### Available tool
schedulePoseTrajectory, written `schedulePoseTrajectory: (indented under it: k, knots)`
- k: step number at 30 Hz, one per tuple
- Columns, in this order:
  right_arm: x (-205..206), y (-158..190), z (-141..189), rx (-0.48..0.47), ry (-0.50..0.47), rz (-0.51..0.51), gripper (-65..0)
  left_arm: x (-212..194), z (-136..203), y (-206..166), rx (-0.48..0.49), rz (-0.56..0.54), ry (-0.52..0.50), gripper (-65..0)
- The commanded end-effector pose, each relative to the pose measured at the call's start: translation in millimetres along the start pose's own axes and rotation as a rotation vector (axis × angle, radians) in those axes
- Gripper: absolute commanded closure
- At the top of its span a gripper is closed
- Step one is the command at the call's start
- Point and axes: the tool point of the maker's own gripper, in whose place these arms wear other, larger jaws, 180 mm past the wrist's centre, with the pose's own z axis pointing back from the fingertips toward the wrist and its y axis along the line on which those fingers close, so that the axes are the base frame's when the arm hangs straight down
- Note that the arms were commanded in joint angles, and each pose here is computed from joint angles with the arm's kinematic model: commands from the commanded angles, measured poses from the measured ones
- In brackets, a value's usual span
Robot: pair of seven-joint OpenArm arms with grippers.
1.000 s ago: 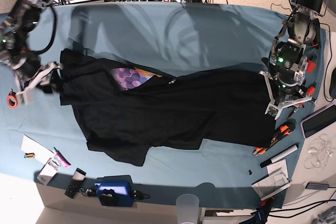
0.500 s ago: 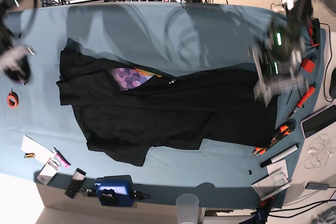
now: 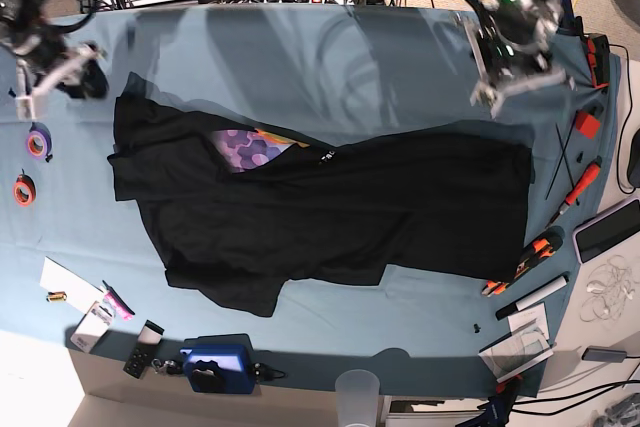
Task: Layout the t-shirt on the table in an organized manner, then fold the t-shirt properly
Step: 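Lower both grippers onto the shirt's shoulder edges and grasp them, then grasp the shirt edge with the left gripper and the collar corner with the right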
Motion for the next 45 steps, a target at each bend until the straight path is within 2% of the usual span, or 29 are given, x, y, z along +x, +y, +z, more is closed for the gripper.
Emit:
schedulePoseTrajectory:
  k: [1,6,11,14,21,28,32,37,40,45]
  knots:
    - [14,-4,1,-0.008,-0.058,0.017,-23.2,7,4,5,0.022,-0.001,-0.036,-23.2]
    - [12,-7,-24,0.006,-0.063,-0.021,-23.2,8,4,5,0.021,0.002,-0.039,-23.2]
    - [15,5,-59,0.121,-0.078,-0.142,-23.2,12,4,4,0.021,0.002,-0.060,-23.2]
    - [15,13,-67,0.189,-0.069,-0.204,-23.2,12,4,5,0.022,0.002,-0.059,-23.2]
    - [10,27,-57,0.297,-0.029,-0.264,-23.2,12,4,4,0.021,0.002,-0.060,-23.2]
    - [30,8,-28,0.322,-0.170,-0.356,-23.2,12,4,4,0.021,0.003,-0.060,-23.2]
    - [26,8,-27,0.322,-0.164,-0.362,-23.2,12,4,4,0.020,0.003,-0.060,-23.2]
    - [17,25,-41,0.351,-0.092,-0.324,-23.2,15,4,5,0.021,0.002,-0.076,-23.2]
    - [17,25,-54,0.306,-0.090,-0.290,-23.2,29,5,6,0.024,0.002,-0.144,-23.2]
    - [14,42,-64,0.344,-0.054,-0.259,-23.2,65,3,26,0.063,0.043,-0.229,-23.2]
